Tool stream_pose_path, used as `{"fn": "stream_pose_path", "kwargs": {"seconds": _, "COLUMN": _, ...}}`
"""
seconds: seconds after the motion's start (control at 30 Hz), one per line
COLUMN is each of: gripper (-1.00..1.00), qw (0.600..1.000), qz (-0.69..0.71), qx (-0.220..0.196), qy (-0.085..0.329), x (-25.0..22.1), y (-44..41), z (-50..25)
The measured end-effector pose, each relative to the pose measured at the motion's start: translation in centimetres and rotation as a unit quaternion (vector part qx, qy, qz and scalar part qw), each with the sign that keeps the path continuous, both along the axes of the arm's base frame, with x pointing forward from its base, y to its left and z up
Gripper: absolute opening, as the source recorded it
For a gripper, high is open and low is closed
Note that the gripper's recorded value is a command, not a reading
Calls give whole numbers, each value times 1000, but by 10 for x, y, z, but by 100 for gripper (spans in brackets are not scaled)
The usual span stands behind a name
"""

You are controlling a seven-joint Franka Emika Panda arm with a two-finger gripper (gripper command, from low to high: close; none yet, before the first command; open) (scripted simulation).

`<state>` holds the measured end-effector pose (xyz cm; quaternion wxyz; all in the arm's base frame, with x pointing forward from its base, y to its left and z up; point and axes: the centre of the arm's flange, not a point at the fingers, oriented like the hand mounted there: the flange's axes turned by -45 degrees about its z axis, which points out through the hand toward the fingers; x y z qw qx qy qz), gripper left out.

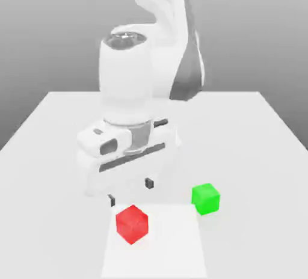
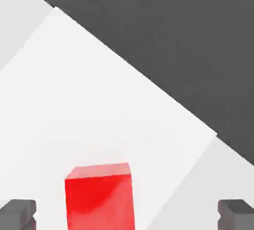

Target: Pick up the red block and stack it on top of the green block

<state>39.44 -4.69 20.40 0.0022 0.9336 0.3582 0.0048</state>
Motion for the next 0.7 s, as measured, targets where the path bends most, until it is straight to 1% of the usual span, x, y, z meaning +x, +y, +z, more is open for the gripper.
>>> {"fn": "stream_pose_path", "kwargs": {"seconds": 0.17, "gripper": 0, "qw": 1000, "qz": 5, "qx": 0, "qy": 5, "x": -3, "y": 0, "z": -53}}
{"fn": "stream_pose_path", "kwargs": {"seconds": 0.2, "gripper": -100, "qw": 1000, "qz": 5, "qx": 0, "qy": 5, "x": -4, "y": 0, "z": -59}}
{"fn": "stream_pose_path", "kwargs": {"seconds": 0.43, "gripper": -100, "qw": 1000, "qz": 5, "qx": 0, "qy": 6, "x": -4, "y": 0, "z": -58}}
{"fn": "stream_pose_path", "kwargs": {"seconds": 0.63, "gripper": -100, "qw": 1000, "qz": 5, "qx": 1, "qy": 6, "x": -4, "y": 0, "z": -3}}
{"fn": "stream_pose_path", "kwargs": {"seconds": 0.7, "gripper": -100, "qw": 1000, "qz": 29, "qx": 5, "qy": 6, "x": -12, "y": 41, "z": 11}}
